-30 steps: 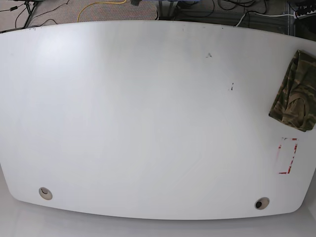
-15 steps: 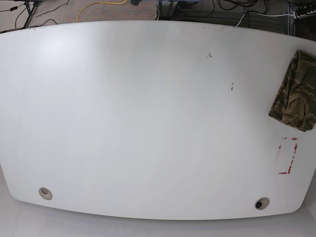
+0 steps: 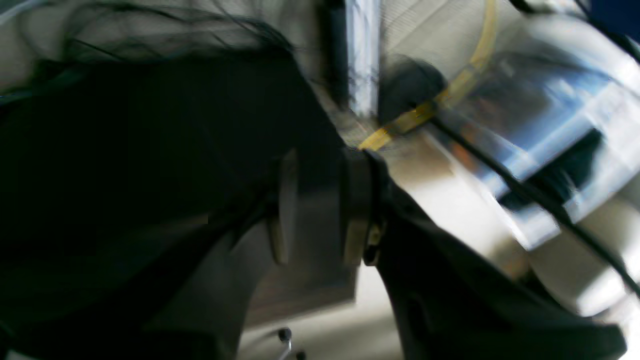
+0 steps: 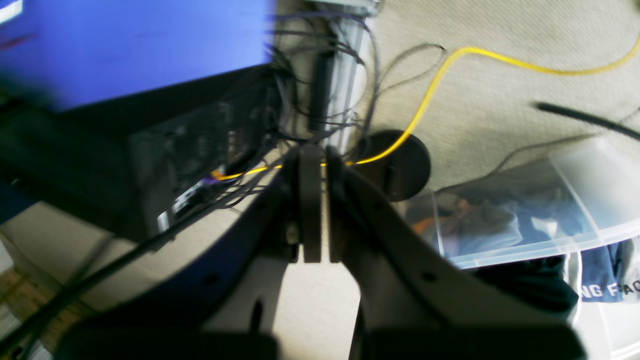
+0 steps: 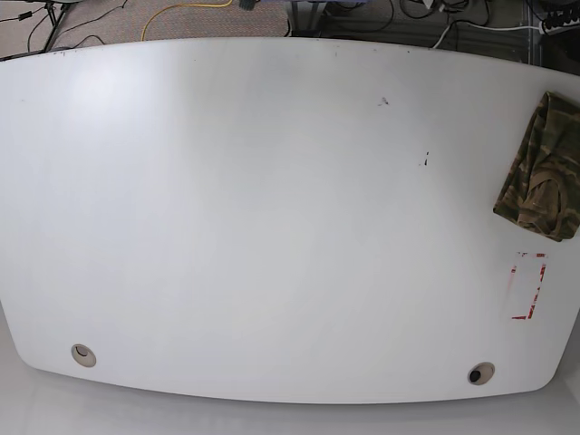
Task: Layout the t-shirt on the table in an organized manner, then fold the t-shirt properly
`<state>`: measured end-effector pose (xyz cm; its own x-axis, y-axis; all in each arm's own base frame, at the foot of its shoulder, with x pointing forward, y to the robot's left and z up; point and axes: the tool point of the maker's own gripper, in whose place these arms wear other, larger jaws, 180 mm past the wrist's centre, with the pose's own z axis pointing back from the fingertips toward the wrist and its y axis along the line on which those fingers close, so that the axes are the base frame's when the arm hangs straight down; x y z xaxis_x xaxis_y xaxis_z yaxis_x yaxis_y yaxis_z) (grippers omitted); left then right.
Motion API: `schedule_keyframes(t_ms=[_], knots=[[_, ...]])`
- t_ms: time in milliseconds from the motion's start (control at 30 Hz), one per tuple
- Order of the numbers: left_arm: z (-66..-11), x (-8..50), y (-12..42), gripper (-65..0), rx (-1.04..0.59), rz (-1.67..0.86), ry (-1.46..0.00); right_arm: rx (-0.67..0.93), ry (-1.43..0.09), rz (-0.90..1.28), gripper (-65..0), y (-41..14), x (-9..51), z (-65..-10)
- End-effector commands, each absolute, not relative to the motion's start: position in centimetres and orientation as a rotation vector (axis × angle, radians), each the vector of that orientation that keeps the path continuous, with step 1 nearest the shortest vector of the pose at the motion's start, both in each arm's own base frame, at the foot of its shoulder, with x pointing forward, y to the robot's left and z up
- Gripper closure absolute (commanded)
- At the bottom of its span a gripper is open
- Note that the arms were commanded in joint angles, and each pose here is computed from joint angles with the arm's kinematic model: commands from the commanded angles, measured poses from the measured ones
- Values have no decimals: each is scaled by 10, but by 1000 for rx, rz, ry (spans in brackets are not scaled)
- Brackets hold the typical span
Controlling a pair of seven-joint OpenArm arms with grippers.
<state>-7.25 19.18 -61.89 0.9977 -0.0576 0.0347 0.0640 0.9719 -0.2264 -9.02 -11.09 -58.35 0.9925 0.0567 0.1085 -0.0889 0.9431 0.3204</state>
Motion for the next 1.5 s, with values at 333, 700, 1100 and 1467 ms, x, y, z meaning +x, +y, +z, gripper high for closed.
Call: schedule_keyframes(t_ms=[333,700,1100,1467], knots=[[-647,-63,192,-143,-92,-72,0,273,-49,24,-14,-128,-68,-620],[-655,-29,200,-143,10,-54,-27,223,-12,-11,-17,-129,-42,-642],[-659,-17,201,-143,64,-31,-12,186,-22,33,-19,-131,-16,-649],[-661,-18,189,-146,49,-32,-9,203,-21,30,-19,-122,-17,-649]])
